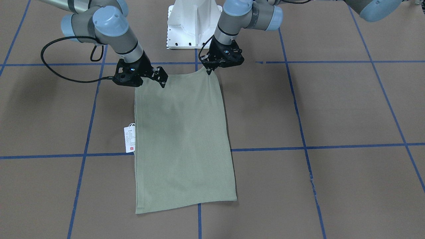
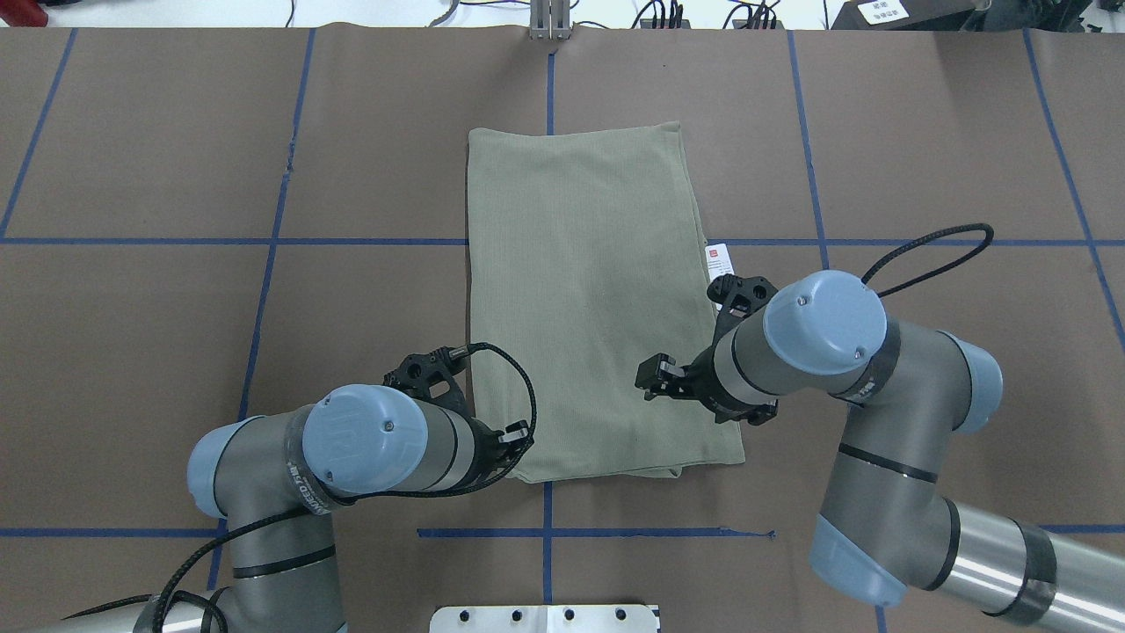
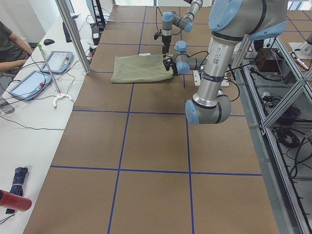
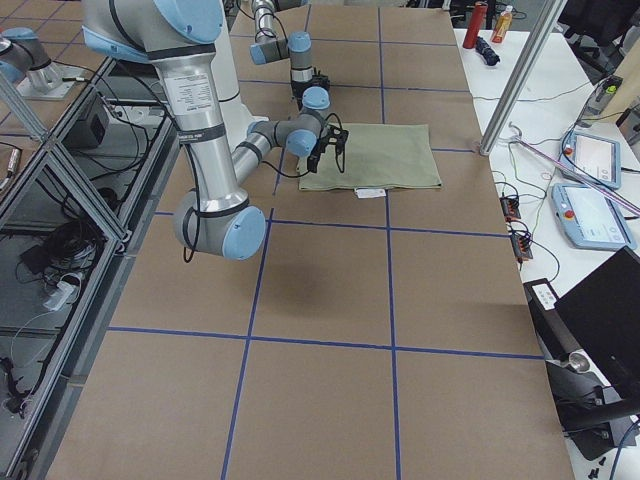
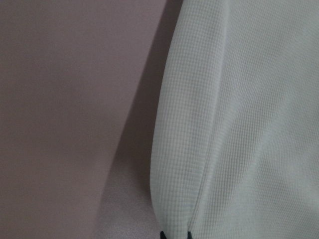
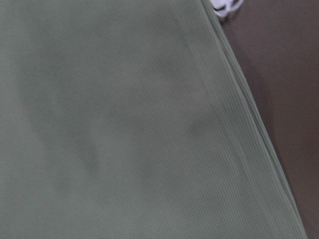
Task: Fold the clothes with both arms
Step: 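Move the right gripper down the tag edge to the shirt's near corner, then grasp the shirt's near edge with both grippers at its two corners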
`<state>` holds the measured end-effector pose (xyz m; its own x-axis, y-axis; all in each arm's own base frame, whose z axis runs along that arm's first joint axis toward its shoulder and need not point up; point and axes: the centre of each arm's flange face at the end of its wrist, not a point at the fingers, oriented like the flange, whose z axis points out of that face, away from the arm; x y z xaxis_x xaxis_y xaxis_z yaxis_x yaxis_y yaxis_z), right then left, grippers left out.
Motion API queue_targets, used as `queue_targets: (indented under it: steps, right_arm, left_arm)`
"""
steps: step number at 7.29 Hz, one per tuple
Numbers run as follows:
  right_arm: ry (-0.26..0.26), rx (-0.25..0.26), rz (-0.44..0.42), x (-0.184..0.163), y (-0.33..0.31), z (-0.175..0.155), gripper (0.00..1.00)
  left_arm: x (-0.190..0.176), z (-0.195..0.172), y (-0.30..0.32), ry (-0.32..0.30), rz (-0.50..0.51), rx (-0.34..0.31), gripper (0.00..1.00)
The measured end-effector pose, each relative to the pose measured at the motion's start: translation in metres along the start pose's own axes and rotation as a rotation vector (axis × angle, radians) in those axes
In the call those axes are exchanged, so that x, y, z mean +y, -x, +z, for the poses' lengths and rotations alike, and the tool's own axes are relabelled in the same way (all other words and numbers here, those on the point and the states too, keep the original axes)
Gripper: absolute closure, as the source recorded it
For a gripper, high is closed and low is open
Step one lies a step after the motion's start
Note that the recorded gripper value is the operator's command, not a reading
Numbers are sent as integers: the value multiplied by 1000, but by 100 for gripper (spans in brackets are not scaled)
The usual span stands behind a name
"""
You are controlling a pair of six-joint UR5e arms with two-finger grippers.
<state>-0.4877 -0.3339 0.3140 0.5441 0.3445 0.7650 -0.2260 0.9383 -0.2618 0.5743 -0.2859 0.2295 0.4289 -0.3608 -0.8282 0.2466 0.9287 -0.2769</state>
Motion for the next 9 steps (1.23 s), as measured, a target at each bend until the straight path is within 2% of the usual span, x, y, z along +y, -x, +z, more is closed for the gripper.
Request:
queue_targets:
  steps: [2,4,6,9]
  right_arm:
    - [-52,14,182,35,-15,13,0]
    - [-96,41,295,46,-26,26,0]
    - [-123,101,322,55,-28,34,0]
    - [-127,120,321,62,-24,36,0]
  left_arm:
    - [1,0,0,2,1,2,100]
    - [1,0,-1,3,2,3,100]
    - [1,-1,-1,3,2,3,100]
    - [1,0,0,3,3,3,100]
